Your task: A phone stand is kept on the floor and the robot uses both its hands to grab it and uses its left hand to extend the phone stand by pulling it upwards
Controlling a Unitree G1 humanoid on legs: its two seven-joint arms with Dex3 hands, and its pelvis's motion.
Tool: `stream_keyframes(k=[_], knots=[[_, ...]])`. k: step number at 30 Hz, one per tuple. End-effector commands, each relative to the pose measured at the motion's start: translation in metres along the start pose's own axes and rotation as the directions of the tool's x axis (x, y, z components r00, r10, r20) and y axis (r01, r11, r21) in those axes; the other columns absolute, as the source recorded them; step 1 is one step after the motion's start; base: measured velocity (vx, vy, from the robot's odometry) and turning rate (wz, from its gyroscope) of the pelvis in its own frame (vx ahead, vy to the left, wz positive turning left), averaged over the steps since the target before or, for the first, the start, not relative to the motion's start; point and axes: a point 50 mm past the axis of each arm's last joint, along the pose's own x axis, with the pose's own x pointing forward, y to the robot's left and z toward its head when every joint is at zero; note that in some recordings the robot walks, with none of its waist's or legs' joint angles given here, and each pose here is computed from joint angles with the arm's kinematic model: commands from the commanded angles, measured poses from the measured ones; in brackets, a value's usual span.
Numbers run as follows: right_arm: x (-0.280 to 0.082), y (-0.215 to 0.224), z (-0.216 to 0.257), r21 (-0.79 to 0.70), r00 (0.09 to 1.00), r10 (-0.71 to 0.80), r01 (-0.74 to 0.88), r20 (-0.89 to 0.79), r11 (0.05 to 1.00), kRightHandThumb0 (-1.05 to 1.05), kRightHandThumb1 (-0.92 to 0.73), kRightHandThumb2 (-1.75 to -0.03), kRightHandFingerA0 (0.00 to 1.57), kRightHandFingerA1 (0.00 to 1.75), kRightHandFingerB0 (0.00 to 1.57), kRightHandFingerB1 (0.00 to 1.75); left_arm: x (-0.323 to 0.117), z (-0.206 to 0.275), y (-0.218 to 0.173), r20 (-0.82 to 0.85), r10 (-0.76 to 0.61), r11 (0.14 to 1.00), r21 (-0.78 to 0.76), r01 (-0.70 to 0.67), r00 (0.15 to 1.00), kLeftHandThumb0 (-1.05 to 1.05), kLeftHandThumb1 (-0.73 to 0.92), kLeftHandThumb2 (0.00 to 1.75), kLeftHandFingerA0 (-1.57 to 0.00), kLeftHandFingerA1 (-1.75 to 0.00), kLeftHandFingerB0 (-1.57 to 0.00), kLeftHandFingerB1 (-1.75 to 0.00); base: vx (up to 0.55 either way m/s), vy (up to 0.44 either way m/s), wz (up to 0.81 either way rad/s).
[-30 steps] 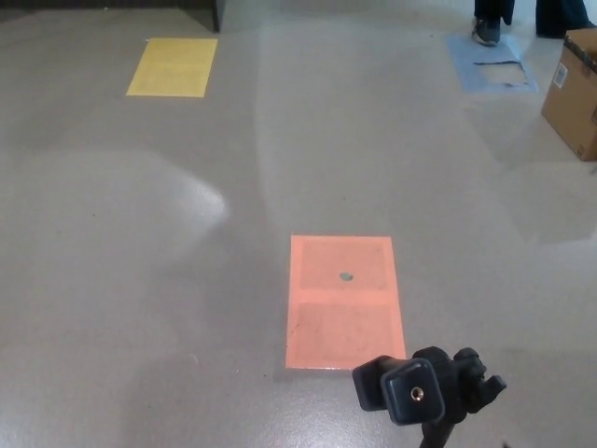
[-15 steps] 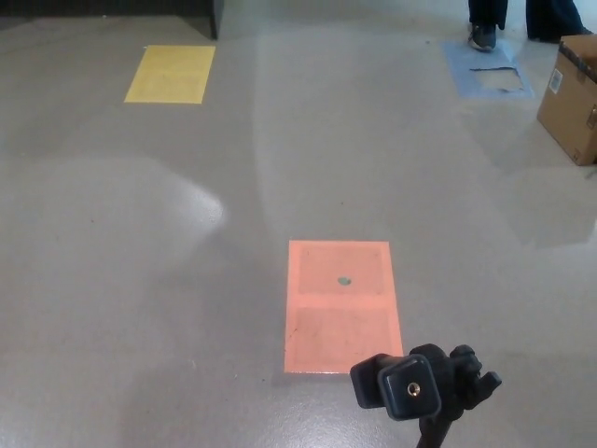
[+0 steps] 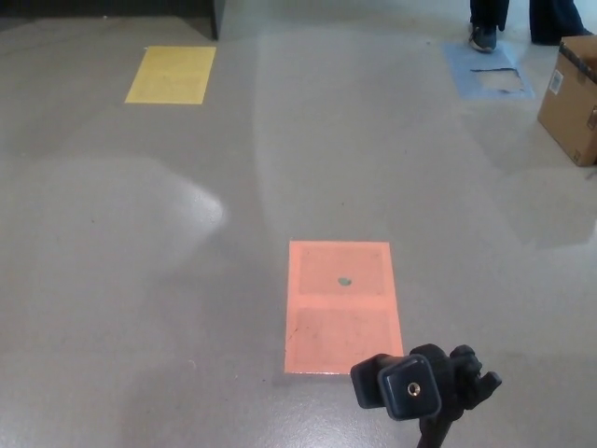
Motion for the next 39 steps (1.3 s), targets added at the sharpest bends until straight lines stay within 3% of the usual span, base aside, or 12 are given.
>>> stream_keyframes(k=[1,4,5,9,10,14,16,17,19,20,21,39], knots=[[-0.0177,-0.0248,0.0009,-0.093,0.994,-0.052,0.061,0.101,0.994,-0.97,-0.57,-0.95,0.05,0.01,0.00,0.00,-0.0111,0.0240,0.0164,0.373,-0.097,0.981,0.192,0.025,0.923,-0.85,0.86,0.68,-0.14,-0.27,-0.10,-0.24,0.00,0.000,0.00],[-0.0183,-0.0247,0.0010,-0.088,0.993,-0.053,0.063,0.102,0.994,-0.97,-0.57,-0.95,0.05,0.01,0.00,0.00,-0.0115,0.0238,0.0164,0.379,-0.098,0.981,0.192,0.025,0.920,-0.85,0.86,0.68,-0.14,-0.27,-0.10,-0.24,0.00,0.000,0.00],[-0.0186,-0.0251,0.0002,-0.105,0.994,-0.052,0.062,0.095,0.993,-0.98,-0.59,-0.96,0.06,0.01,0.00,0.00,-0.0123,0.0244,0.0168,0.384,-0.096,0.981,0.190,0.023,0.918,-0.80,0.67,1.07,-0.05,-0.42,-0.03,-0.35,0.00,0.000,0.00],[-0.0182,-0.0257,0.0001,-0.110,0.992,-0.062,0.073,0.106,0.991,-0.96,-0.57,-0.94,0.05,0.05,0.00,0.00,-0.0128,0.0235,0.0172,0.387,-0.096,0.982,0.185,0.025,0.917,-0.89,0.73,0.83,-0.10,-0.32,-0.11,-0.28,0.00,0.000,0.00],[-0.0176,-0.0258,0.0002,-0.101,0.992,-0.061,0.072,0.109,0.992,-0.95,-0.56,-0.92,0.04,0.04,0.00,0.00,-0.0118,0.0233,0.0176,0.385,-0.094,0.982,0.187,0.022,0.918,-0.84,0.87,0.67,-0.13,-0.27,-0.11,-0.24,0.00,0.000,0.00],[-0.0169,-0.0261,0.0001,-0.099,0.992,-0.061,0.072,0.110,0.992,-0.95,-0.55,-0.92,0.05,0.05,0.00,0.00,-0.0102,0.0228,0.0183,0.396,-0.094,0.983,0.182,0.022,0.913,-0.84,0.86,0.67,-0.14,-0.28,-0.11,-0.24,0.00,0.000,0.00],[-0.0180,-0.0254,0.0007,-0.073,0.994,-0.051,0.058,0.093,0.996,-0.94,-0.55,-0.92,0.03,0.03,0.00,0.02,-0.0100,0.0224,0.0184,0.397,-0.096,0.984,0.177,0.027,0.913,-0.89,0.72,0.82,-0.10,-0.32,-0.11,-0.28,0.00,0.000,0.00],[-0.0178,-0.0255,0.0002,-0.075,0.994,-0.052,0.060,0.100,0.995,-0.93,-0.54,-0.93,0.02,0.06,0.00,0.03,-0.0099,0.0225,0.0188,0.403,-0.095,0.983,0.183,0.022,0.910,-0.79,0.67,1.07,-0.05,-0.42,-0.03,-0.35,0.00,0.000,0.00],[-0.0175,-0.0267,0.0008,-0.123,0.991,-0.065,0.080,0.118,0.989,-0.97,-0.58,-0.97,0.06,0.11,0.00,0.00,-0.0092,0.0220,0.0194,0.413,-0.093,0.982,0.186,0.016,0.906,-0.78,0.67,1.06,-0.05,-0.42,-0.04,-0.36,0.00,0.000,0.00],[-0.0177,-0.0263,0.0007,-0.098,0.992,-0.055,0.066,0.115,0.993,-0.97,-0.58,-0.96,0.04,0.05,0.00,0.00,-0.0093,0.0222,0.0194,0.414,-0.093,0.982,0.187,0.016,0.905,-0.81,0.86,0.68,-0.14,-0.27,-0.12,-0.24,0.00,0.000,0.00],[-0.0183,-0.0259,0.0000,-0.086,0.994,-0.045,0.053,0.102,0.995,-0.97,-0.57,-0.92,0.01,0.00,0.00,0.01,-0.0095,0.0222,0.0194,0.416,-0.094,0.983,0.184,0.017,0.905,-0.83,0.69,1.06,-0.05,-0.42,-0.01,-0.35,0.00,0.000,0.00],[-0.0209,-0.0254,-0.0052,-0.100,0.994,-0.039,0.050,0.104,0.994,-0.94,-0.56,-0.93,0.01,0.05,0.00,0.01,-0.0137,0.0185,0.0198,0.410,-0.097,0.983,0.184,0.022,0.907,-0.83,0.69,1.06,-0.05,-0.42,-0.02,-0.34,0.00,0.000,0.00]])
